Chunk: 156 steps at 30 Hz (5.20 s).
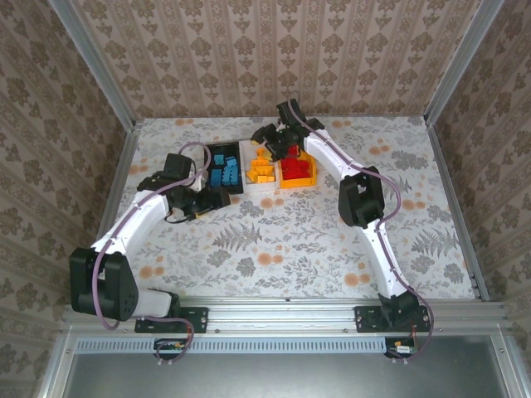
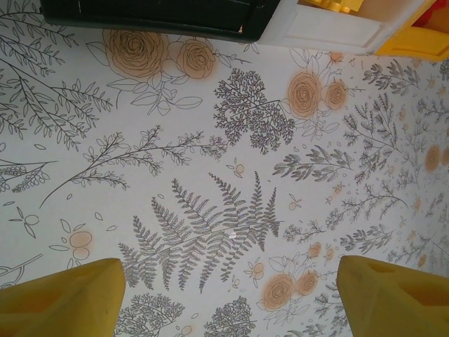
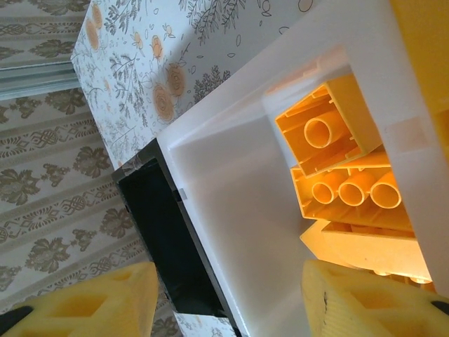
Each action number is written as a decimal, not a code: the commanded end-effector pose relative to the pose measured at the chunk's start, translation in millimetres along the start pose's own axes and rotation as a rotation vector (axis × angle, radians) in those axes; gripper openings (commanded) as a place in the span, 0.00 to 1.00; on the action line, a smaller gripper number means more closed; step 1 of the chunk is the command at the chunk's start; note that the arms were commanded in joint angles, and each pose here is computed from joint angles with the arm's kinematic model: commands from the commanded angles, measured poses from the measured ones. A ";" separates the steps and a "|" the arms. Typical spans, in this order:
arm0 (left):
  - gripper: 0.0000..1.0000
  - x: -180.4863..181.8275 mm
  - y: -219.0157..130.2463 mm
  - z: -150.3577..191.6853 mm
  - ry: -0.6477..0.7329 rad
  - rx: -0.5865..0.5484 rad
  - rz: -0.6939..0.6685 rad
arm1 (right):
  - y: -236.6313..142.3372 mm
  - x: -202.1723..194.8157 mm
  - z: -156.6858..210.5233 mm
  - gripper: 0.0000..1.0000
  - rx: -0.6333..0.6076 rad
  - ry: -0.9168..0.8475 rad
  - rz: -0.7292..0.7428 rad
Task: Sort the legos into containers by color
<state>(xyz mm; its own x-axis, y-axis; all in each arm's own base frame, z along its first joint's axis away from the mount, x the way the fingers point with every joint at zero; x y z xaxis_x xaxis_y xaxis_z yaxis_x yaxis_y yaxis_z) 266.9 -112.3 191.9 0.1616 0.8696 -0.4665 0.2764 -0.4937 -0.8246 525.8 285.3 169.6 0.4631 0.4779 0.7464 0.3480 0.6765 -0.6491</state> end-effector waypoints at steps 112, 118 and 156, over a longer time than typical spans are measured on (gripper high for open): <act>1.00 139.6 16.0 -59.7 0.413 -0.685 -0.657 | -235.8 -250.8 -21.4 1.00 -0.921 -0.825 0.267; 1.00 136.5 18.6 -45.9 0.459 -0.764 -0.606 | -235.7 -250.4 -21.4 1.00 -0.921 -0.826 0.268; 1.00 141.1 24.0 -39.8 0.467 -0.802 -0.610 | -235.0 -268.3 1.8 1.00 -1.027 -0.910 0.164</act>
<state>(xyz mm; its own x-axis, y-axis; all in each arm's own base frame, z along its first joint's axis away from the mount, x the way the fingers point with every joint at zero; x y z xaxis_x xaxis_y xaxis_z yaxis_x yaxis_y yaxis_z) 333.9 -1.7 118.0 0.0815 0.9691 0.2327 0.9289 0.0107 -0.3702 307.7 -6.8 117.9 0.0528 0.9718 0.2300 0.9696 0.0053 -0.2446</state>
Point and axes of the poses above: each hand's point on the last joint's axis, 136 mm out from that joint toward the fingers, its own y axis out along the fingers, its own x axis along the line the jaws close on, z = x × y, the point moved 7 cm from there along -y, back along the fingers, and after that the axes turned 10 degrees about y, right-handed, at the moved point
